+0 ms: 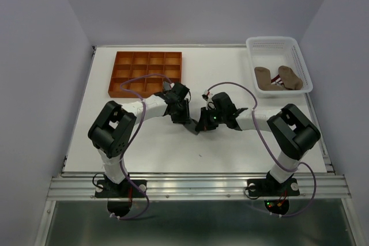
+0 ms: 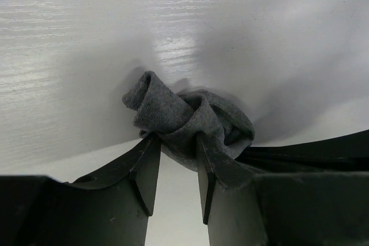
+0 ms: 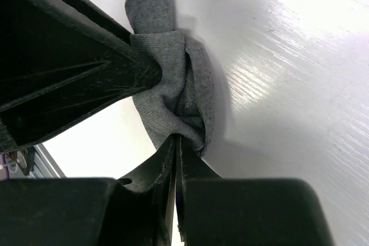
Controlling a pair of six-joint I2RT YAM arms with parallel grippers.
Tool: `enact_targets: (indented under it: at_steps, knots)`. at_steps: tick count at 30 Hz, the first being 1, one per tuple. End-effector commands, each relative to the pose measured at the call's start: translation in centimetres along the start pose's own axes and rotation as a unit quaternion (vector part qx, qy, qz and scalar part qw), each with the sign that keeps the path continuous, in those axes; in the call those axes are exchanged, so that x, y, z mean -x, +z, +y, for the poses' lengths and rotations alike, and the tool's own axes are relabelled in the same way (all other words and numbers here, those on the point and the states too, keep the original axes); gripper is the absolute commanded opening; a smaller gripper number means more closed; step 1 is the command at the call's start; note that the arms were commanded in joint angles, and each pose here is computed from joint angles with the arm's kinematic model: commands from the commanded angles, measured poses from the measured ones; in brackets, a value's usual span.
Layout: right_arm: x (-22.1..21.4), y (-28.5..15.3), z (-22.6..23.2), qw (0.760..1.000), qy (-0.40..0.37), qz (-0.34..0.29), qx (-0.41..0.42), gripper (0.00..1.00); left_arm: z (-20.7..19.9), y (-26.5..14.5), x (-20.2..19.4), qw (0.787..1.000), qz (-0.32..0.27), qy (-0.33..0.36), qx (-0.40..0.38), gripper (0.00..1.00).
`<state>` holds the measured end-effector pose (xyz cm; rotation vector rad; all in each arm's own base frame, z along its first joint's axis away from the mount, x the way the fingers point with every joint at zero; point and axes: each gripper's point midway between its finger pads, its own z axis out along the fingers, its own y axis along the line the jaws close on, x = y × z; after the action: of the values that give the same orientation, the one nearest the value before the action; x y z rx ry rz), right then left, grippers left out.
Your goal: Roll the socks
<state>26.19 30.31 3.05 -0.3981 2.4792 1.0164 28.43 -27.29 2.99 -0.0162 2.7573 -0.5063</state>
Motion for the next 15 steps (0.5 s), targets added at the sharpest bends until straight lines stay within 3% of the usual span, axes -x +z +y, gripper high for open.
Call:
enact_targets:
  at_steps: [1,10,15]
  knots:
    - [1.0,0.2,-1.8,0.999,0.01,-0.015,-0.044,0.05,0.0,-0.5,0.9,1.0,-0.013,0.001,0.018,0.42]
    - [0.8,1.0,-2.2,0.999,0.014,-0.004,-0.046,0.07,-0.7,-1.6,2.5,0.999,-0.039,-0.003,0.016,0.49]
    - [2.8,0.1,-0.7,0.999,-0.002,-0.029,-0.035,0.16,-0.9,-2.7,2.8,0.998,-0.058,-0.011,0.004,0.51]
